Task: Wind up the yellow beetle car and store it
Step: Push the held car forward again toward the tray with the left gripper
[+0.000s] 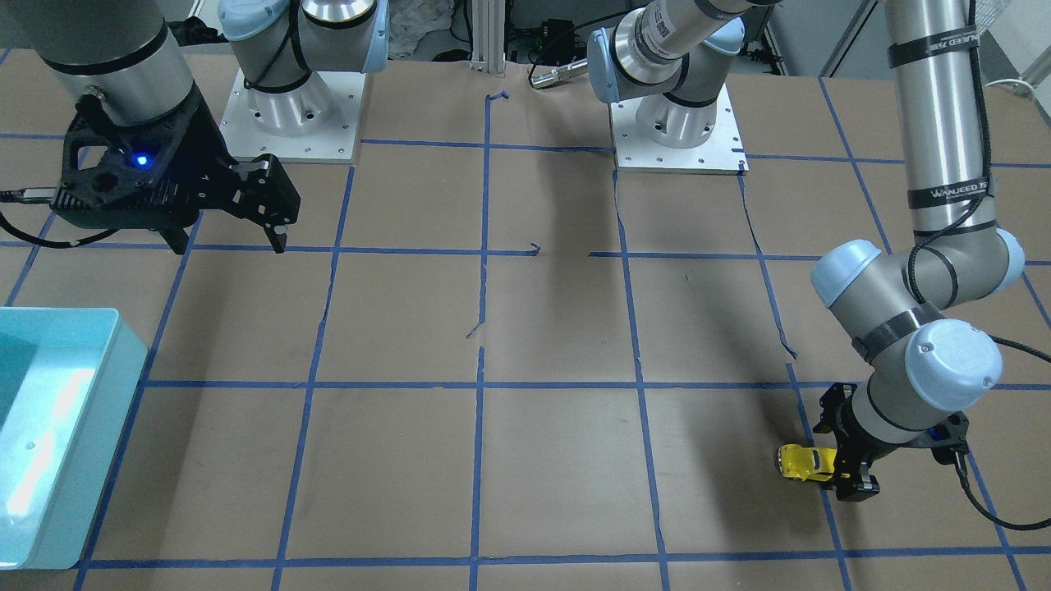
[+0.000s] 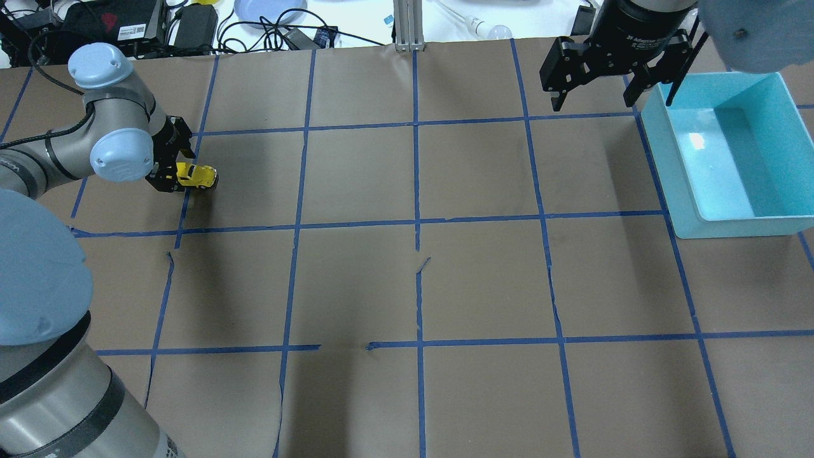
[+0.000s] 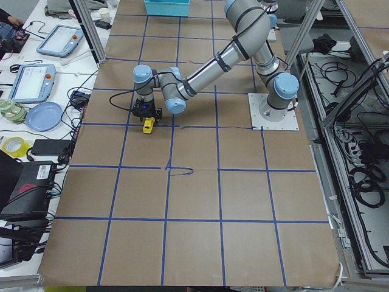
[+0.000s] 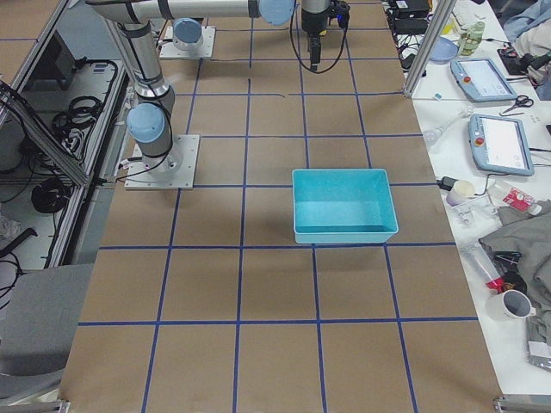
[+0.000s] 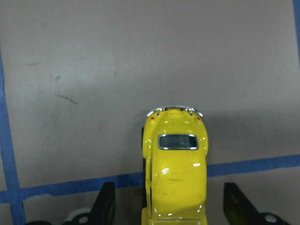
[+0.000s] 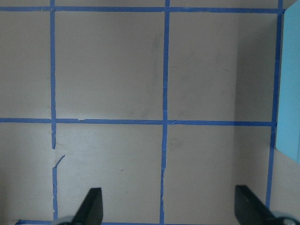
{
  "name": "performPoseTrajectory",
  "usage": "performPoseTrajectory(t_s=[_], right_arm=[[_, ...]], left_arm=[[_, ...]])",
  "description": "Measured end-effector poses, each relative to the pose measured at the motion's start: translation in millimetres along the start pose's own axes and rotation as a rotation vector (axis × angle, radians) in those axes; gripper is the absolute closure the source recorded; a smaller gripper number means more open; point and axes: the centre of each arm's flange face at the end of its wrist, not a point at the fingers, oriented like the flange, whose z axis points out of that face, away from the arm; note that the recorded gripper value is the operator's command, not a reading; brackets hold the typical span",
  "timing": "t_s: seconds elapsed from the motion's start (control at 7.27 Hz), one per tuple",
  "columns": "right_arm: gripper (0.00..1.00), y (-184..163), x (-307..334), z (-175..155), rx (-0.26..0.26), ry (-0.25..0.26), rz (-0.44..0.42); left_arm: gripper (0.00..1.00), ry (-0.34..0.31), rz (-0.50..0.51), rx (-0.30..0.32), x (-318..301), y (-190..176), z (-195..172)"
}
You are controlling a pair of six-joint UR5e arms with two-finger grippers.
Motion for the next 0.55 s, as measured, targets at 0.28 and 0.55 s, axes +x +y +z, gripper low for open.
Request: performPoseTrajectory(t_s=[0.28,0.55], right_arm=[[0.0,0.0,0.0,0.0,0.0,0.0,0.0],[0.0,0.0,0.0,0.0,0.0,0.0,0.0]], left_arm=[[1.0,0.007,0.001,-0.002,2.6,-0.6,0.4],[1.0,0.034,-0.004,-0.024,5.4,3.1,-9.4]])
